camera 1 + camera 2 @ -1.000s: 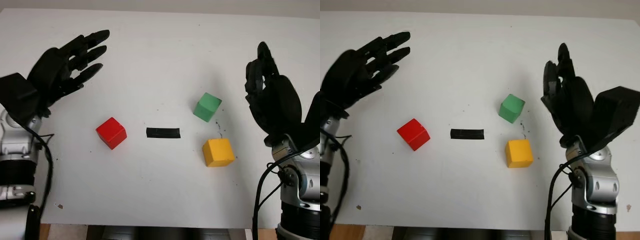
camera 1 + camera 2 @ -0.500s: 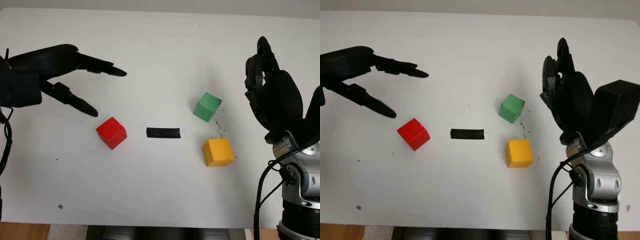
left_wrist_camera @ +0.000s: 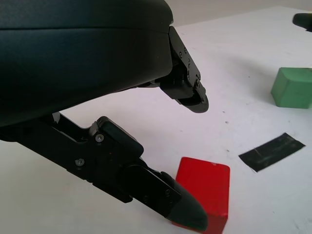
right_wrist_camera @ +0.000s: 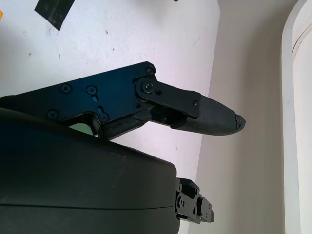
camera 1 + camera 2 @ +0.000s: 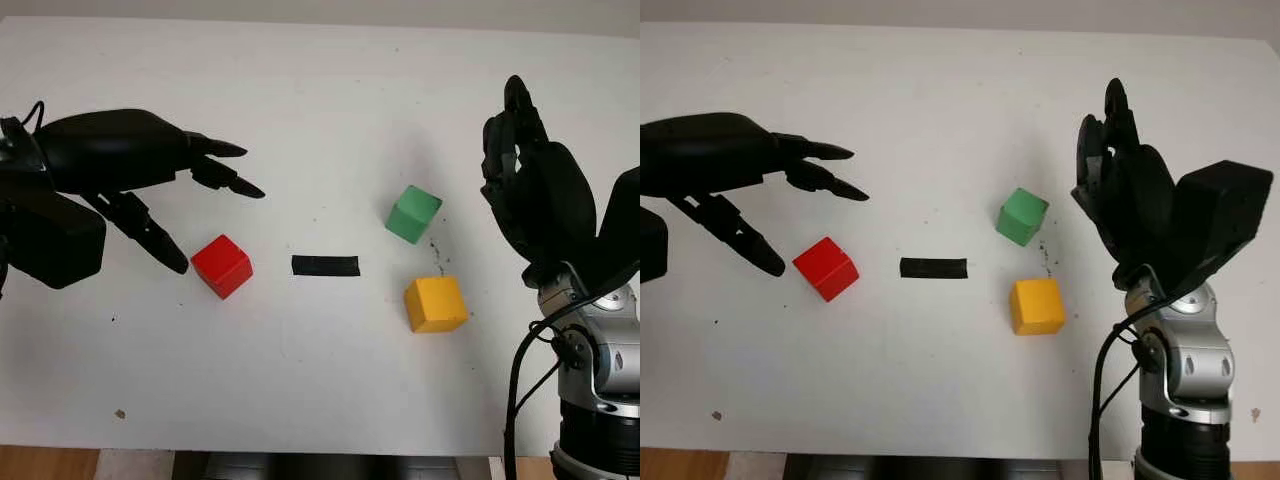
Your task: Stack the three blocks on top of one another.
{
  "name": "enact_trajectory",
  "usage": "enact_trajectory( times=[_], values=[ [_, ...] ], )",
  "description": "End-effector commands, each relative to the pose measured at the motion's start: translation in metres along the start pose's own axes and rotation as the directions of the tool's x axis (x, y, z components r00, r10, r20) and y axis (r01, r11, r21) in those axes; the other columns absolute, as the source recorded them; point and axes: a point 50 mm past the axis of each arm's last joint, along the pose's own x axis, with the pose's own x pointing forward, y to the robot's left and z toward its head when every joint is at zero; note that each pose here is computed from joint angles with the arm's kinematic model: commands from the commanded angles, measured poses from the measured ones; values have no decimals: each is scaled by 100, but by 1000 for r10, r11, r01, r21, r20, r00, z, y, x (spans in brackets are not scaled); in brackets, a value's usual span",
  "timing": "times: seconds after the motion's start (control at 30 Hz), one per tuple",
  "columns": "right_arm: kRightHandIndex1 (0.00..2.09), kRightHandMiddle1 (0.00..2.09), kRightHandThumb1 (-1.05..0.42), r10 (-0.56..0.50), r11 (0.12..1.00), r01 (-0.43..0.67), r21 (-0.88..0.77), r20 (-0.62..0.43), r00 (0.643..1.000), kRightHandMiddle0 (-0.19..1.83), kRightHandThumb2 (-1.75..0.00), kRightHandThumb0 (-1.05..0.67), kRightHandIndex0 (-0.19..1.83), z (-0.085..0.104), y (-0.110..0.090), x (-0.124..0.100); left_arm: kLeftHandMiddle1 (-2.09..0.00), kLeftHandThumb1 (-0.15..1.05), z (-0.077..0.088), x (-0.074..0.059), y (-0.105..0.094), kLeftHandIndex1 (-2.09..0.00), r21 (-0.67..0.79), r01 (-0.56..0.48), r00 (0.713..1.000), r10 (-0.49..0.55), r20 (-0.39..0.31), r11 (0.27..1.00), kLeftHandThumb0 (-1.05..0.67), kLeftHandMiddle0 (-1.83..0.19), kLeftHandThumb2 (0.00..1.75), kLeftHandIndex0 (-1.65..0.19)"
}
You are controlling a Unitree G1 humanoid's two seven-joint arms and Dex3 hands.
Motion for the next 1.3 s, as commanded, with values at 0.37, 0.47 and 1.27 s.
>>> enact_trajectory(
  times=[0.37,0.47,1.27],
  values=[
    [0,0,-105,0,1000,0,0,18,1000,-19,-73,-66,-19,3,3,-6,-3,78,9,-10,-13,-7,34,40,999,-40,-20,999,-81,-9,5,-59],
    [0,0,-105,0,1000,0,-1,19,1000,-19,-74,-66,-19,2,4,-6,-3,78,10,-10,-15,-6,60,50,998,-48,-34,997,-82,-8,5,-58],
    [0,0,-105,-10,1000,10,-16,8,1000,-19,-75,-65,-19,-2,4,-6,-6,85,20,0,-43,-68,212,-89,996,93,-6,973,-81,-22,5,-56]
  ],
)
